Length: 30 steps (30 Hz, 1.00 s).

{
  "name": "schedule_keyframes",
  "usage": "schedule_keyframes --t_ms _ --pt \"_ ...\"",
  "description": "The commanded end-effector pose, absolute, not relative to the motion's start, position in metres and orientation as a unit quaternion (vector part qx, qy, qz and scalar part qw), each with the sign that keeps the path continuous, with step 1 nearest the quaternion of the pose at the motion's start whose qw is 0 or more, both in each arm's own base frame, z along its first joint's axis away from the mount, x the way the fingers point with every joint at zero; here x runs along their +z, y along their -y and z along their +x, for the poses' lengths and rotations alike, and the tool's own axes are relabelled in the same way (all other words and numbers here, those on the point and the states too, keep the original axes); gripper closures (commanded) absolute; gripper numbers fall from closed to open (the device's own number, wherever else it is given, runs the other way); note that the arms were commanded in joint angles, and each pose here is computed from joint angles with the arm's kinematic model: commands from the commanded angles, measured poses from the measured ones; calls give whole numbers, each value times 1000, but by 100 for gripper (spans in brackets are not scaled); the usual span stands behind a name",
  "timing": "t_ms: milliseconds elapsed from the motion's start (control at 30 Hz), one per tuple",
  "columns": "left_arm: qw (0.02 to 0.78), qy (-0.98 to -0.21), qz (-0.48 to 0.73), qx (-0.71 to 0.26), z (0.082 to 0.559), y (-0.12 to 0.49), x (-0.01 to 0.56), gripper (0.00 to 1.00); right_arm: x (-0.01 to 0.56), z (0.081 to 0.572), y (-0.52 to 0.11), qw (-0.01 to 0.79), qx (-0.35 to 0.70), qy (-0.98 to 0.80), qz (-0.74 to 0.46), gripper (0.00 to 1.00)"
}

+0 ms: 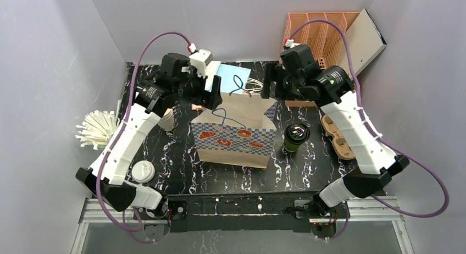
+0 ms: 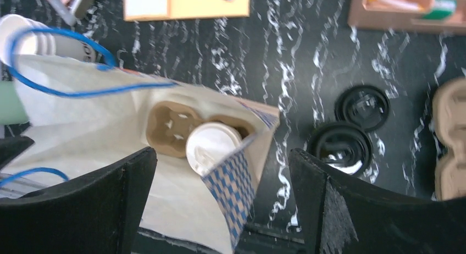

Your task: Pack the takeout coffee

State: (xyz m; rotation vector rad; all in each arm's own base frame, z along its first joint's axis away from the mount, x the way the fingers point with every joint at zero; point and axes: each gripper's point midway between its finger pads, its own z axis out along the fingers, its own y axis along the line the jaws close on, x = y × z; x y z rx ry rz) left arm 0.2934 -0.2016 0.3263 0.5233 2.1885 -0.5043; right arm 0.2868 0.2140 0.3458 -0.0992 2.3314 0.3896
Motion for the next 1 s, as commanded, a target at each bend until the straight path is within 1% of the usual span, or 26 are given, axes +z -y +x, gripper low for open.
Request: schedule_keyframes --t_ms 0,133,367,467,567,633,733,767,867,967 --pt "427 -825 298 -222 299 220 325 2 322 258 -173 339 93 -936 33 3" --pt "439 -802 343 -215 302 224 318 5 307 252 -187 313 123 -941 31 6" --pt "449 -794 374 -167 323 220 306 7 290 253 -209 276 147 -950 -8 4" --pt "452 -791 380 -159 333 223 302 9 277 254 -208 262 131 -956 -10 7" --pt "453 -792 378 -157 342 227 299 11 275 259 -206 267 117 -957 -4 14" --pt "449 -796 374 -157 345 229 294 11 276 261 -203 271 109 -956 -1 25" --pt "441 -804 365 -162 346 230 290 19 276 263 -200 274 97 -957 -7 46" --pt "441 -805 361 -164 346 230 290 22 277 263 -199 275 95 -957 -8 55" --pt "438 -809 355 -166 343 229 289 36 281 267 -197 286 90 -954 -13 74" --pt "428 -817 346 -172 338 228 287 53 289 274 -196 304 85 -949 -20 92"
